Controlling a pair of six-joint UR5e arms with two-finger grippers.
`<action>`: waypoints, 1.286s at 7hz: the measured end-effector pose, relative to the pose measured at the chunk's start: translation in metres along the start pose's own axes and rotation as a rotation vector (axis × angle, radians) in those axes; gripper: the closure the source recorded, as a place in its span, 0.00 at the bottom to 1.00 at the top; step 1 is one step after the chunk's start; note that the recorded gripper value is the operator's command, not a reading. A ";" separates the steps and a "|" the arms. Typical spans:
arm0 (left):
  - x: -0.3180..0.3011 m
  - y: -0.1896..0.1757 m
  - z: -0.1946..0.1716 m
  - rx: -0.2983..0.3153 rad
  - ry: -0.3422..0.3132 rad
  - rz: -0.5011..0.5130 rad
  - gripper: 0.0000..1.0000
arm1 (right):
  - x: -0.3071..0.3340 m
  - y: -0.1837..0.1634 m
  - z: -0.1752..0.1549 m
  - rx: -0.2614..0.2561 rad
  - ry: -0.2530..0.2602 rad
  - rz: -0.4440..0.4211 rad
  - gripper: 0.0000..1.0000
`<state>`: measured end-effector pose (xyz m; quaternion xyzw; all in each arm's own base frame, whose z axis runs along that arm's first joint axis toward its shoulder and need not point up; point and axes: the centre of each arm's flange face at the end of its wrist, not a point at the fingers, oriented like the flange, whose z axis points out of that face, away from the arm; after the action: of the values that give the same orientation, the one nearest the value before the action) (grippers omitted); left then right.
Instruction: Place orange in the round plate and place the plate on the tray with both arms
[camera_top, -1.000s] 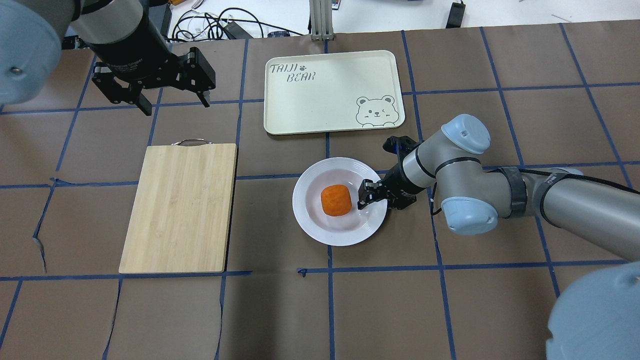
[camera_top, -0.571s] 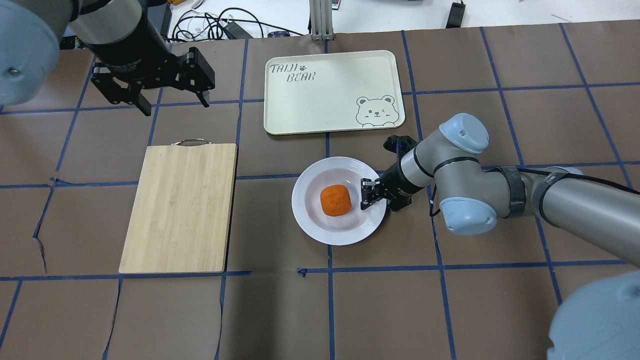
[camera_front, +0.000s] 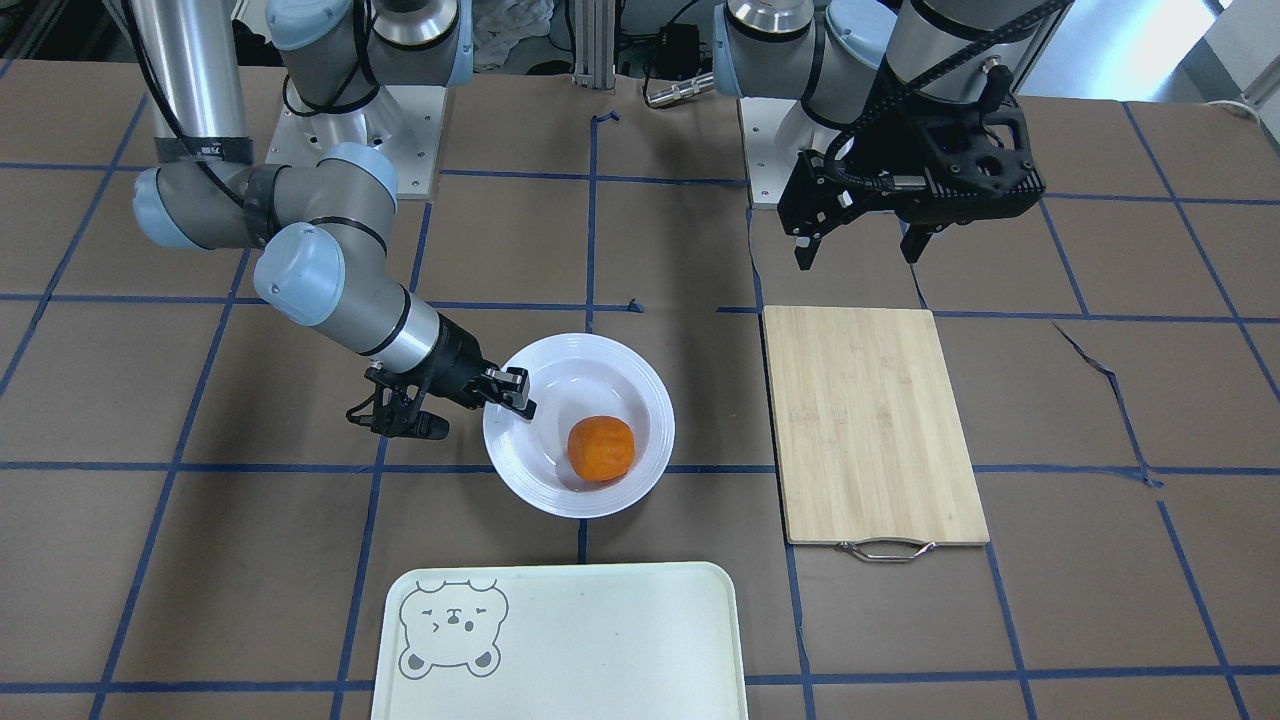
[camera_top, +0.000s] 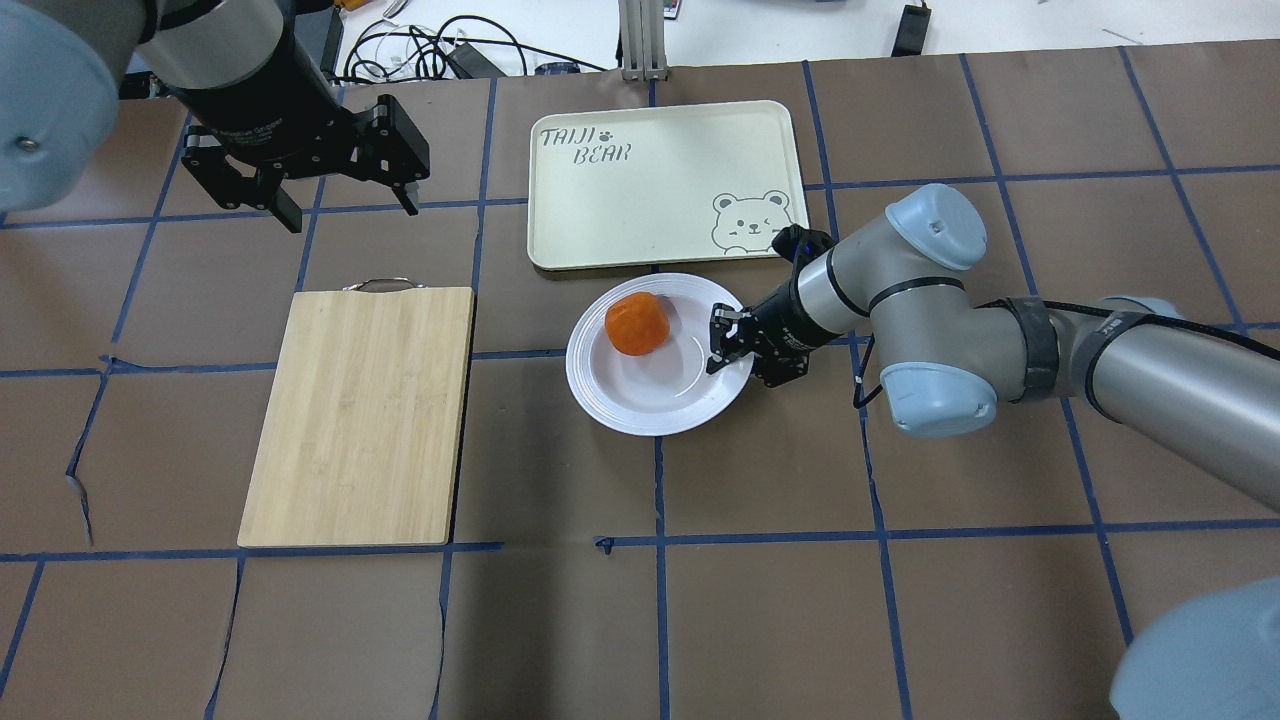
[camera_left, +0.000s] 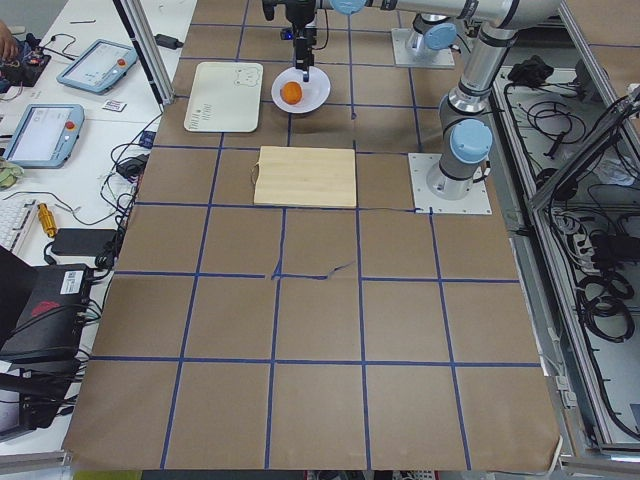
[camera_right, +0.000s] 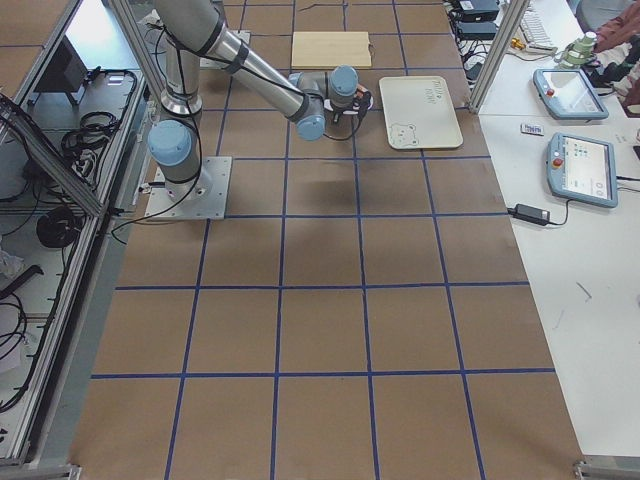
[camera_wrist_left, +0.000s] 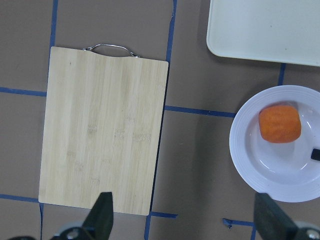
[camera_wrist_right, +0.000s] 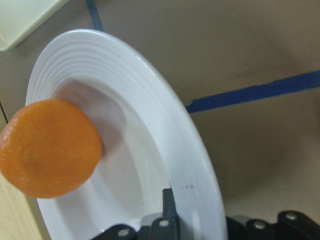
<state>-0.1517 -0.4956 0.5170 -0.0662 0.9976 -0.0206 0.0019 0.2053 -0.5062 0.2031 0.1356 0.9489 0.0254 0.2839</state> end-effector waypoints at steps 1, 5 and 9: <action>0.000 0.000 0.000 0.000 0.000 0.000 0.00 | -0.010 -0.015 -0.013 0.030 -0.019 -0.005 0.97; 0.000 0.000 -0.001 0.002 -0.002 0.001 0.00 | -0.037 -0.154 -0.033 0.162 -0.065 -0.043 0.94; -0.001 0.003 0.001 -0.004 -0.002 0.000 0.00 | -0.028 -0.212 -0.001 0.169 -0.060 -0.025 0.46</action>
<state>-0.1514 -0.4930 0.5160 -0.0663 0.9976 -0.0185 0.0030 0.1762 -0.7178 0.1921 0.1479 0.9402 -0.0625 0.3003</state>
